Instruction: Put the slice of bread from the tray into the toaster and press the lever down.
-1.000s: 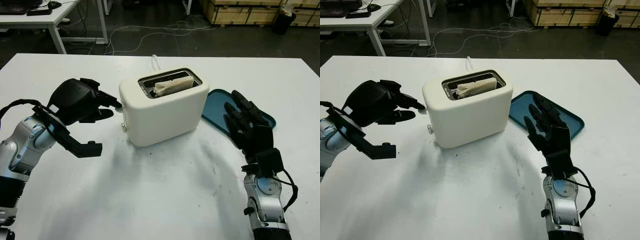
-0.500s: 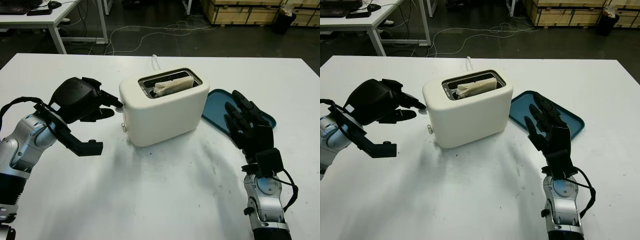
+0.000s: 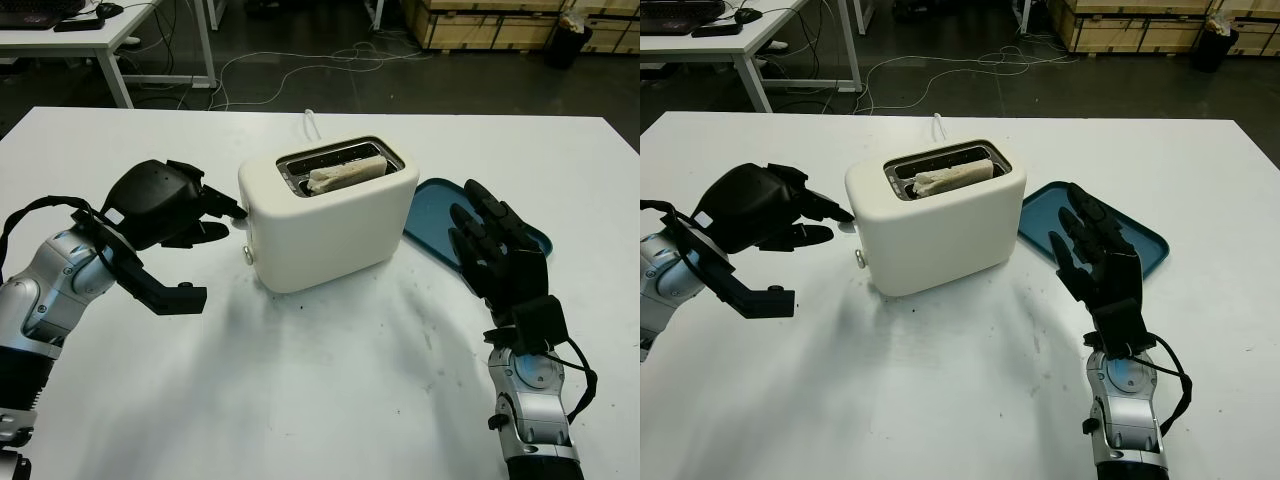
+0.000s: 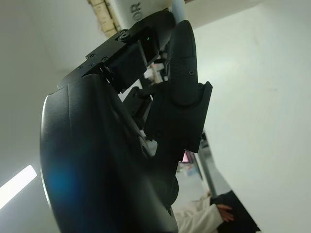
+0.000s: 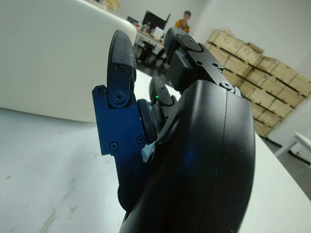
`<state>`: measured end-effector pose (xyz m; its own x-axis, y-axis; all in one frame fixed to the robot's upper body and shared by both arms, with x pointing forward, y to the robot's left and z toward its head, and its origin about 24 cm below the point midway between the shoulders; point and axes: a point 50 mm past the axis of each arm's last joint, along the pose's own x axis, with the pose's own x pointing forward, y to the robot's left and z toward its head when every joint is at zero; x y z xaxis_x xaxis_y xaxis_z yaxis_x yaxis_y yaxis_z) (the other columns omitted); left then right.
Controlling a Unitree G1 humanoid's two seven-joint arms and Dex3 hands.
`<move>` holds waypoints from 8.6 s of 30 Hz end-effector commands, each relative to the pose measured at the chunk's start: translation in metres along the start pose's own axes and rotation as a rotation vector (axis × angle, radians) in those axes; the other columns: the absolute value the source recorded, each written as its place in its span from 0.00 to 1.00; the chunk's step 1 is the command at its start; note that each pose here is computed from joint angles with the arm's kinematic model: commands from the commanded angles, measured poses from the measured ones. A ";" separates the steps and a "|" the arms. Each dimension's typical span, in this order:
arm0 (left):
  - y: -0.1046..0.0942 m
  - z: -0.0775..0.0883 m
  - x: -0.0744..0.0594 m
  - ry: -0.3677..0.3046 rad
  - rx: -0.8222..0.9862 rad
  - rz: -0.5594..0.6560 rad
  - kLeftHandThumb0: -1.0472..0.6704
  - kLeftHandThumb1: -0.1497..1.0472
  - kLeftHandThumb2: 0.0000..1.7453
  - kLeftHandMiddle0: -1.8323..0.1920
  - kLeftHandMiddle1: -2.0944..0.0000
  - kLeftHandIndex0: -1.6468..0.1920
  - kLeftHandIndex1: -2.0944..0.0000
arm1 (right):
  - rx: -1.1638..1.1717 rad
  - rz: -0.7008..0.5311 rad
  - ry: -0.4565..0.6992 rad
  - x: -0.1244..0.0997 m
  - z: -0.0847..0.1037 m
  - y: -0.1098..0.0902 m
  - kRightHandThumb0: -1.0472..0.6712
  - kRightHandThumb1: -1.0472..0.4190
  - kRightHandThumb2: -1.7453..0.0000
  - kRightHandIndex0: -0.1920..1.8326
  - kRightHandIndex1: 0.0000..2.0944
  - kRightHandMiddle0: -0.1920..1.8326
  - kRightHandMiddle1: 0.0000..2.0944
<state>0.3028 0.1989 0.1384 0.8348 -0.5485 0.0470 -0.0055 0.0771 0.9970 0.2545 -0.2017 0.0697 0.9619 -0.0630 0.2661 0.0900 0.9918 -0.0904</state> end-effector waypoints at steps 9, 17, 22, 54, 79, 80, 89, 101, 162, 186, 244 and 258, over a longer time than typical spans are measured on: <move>-0.091 0.024 -0.002 0.010 -0.185 -0.243 0.50 0.89 0.12 0.49 0.61 0.34 0.98 | -0.007 -0.015 0.004 0.000 -0.001 -0.006 0.33 0.09 0.83 0.35 0.00 0.35 0.00; -0.095 0.027 -0.004 -0.006 -0.178 -0.251 0.50 0.89 0.14 0.51 0.58 0.34 0.98 | -0.014 -0.010 -0.003 0.002 0.000 -0.007 0.33 0.09 0.83 0.35 0.00 0.34 0.00; -0.084 0.022 -0.003 -0.015 -0.152 -0.259 0.51 0.89 0.13 0.53 0.53 0.33 0.98 | -0.006 -0.007 -0.004 0.002 -0.001 -0.006 0.33 0.09 0.84 0.35 0.00 0.35 0.00; -0.069 0.025 0.013 -0.113 -0.079 -0.274 0.48 0.89 0.08 0.44 0.67 0.29 0.99 | -0.012 0.005 0.016 0.000 -0.003 -0.003 0.29 0.09 0.83 0.34 0.00 0.34 0.00; -0.142 0.065 0.019 -0.006 -0.340 -0.365 0.50 0.89 0.19 0.52 0.57 0.35 0.99 | -0.015 0.013 0.013 -0.001 -0.004 -0.002 0.30 0.09 0.82 0.33 0.00 0.33 0.00; -0.143 0.065 0.019 -0.006 -0.340 -0.365 0.50 0.89 0.19 0.53 0.57 0.35 0.99 | -0.012 0.014 0.014 -0.001 -0.003 -0.002 0.30 0.09 0.82 0.33 0.00 0.33 0.00; -0.134 0.063 0.016 -0.031 -0.316 -0.340 0.48 0.89 0.20 0.53 0.58 0.34 0.99 | -0.003 0.017 0.010 -0.001 -0.003 -0.001 0.30 0.09 0.83 0.32 0.00 0.33 0.00; -0.031 0.034 0.021 0.011 -0.264 0.177 0.47 0.87 0.18 0.61 0.43 0.38 0.99 | 0.004 0.024 0.024 -0.002 -0.005 0.001 0.29 0.09 0.82 0.33 0.00 0.33 0.00; -0.014 0.014 0.022 -0.031 -0.150 0.014 0.53 0.63 0.41 0.48 0.54 0.33 0.98 | -0.003 0.020 0.038 -0.004 -0.006 0.000 0.30 0.09 0.82 0.33 0.00 0.33 0.00; -0.171 0.078 0.008 0.221 -0.601 -0.084 0.58 0.83 0.39 0.63 0.35 0.39 0.98 | -0.001 0.038 0.052 -0.004 -0.008 0.000 0.28 0.09 0.82 0.33 0.00 0.33 0.00; 0.024 0.024 0.010 0.056 -0.009 0.118 0.52 0.85 0.00 0.43 0.59 0.26 1.00 | 0.006 0.045 0.054 -0.005 -0.006 0.002 0.31 0.09 0.82 0.34 0.00 0.34 0.00; 0.094 -0.015 0.023 -0.036 0.149 0.279 0.50 0.67 0.00 0.28 0.68 0.16 0.98 | 0.009 0.043 0.061 -0.006 -0.007 0.000 0.29 0.09 0.82 0.33 0.00 0.34 0.00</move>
<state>0.3277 0.2059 0.2243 0.7850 -0.5394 0.3047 -0.2898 0.1151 0.9502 0.2508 -0.2011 0.0603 0.9779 -0.0247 0.2074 0.0459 0.9941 -0.0983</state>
